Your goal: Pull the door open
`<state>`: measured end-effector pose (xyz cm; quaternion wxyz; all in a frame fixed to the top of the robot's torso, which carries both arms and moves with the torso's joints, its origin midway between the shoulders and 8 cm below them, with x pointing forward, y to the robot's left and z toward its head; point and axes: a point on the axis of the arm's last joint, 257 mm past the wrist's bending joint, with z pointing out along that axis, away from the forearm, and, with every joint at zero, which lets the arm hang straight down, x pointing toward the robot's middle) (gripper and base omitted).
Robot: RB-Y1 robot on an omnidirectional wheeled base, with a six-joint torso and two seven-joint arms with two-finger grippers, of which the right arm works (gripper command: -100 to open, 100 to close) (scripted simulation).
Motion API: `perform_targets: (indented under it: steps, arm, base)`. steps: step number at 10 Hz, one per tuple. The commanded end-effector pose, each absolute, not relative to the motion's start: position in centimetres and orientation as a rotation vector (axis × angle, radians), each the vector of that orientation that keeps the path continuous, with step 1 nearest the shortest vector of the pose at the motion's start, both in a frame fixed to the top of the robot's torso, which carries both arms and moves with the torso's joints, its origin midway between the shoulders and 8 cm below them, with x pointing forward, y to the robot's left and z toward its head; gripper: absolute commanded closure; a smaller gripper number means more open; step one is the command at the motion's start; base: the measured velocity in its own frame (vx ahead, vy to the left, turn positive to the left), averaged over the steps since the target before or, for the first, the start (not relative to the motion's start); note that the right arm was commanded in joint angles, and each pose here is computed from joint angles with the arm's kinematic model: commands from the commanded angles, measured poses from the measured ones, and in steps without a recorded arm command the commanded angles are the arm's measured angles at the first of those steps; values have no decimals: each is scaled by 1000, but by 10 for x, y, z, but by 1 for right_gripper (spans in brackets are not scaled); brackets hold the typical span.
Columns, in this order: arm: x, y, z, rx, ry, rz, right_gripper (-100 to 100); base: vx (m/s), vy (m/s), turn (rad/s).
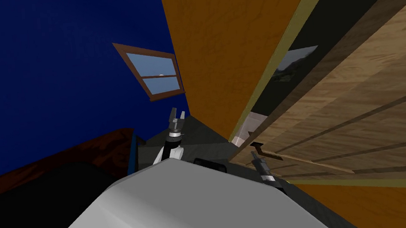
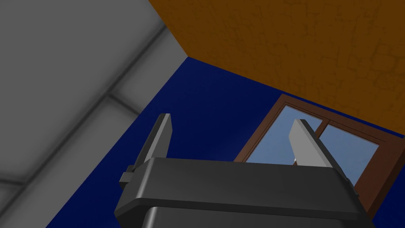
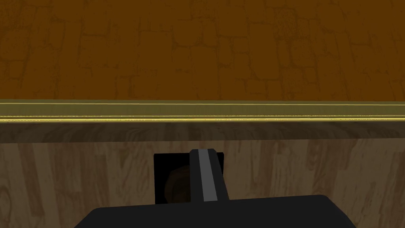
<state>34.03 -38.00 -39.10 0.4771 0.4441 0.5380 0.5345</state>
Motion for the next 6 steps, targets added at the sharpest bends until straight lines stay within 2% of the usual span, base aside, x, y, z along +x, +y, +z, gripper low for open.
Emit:
perform_targets:
  steps: [1, 2, 5, 6]
  arm:
    - [346, -363, -397, 1094, 1317, 1310, -100]
    - [353, -350, -399, 1100, 1319, 1314, -100]
    - [360, -336, -400, 1105, 1321, 1317, -100]
    - [367, -321, -401, 1110, 1323, 1321, -100]
  base:
    - [-75, -37, -257]
    - [-108, -53, -243]
    - [-59, -43, -97]
    - [-70, -55, -249]
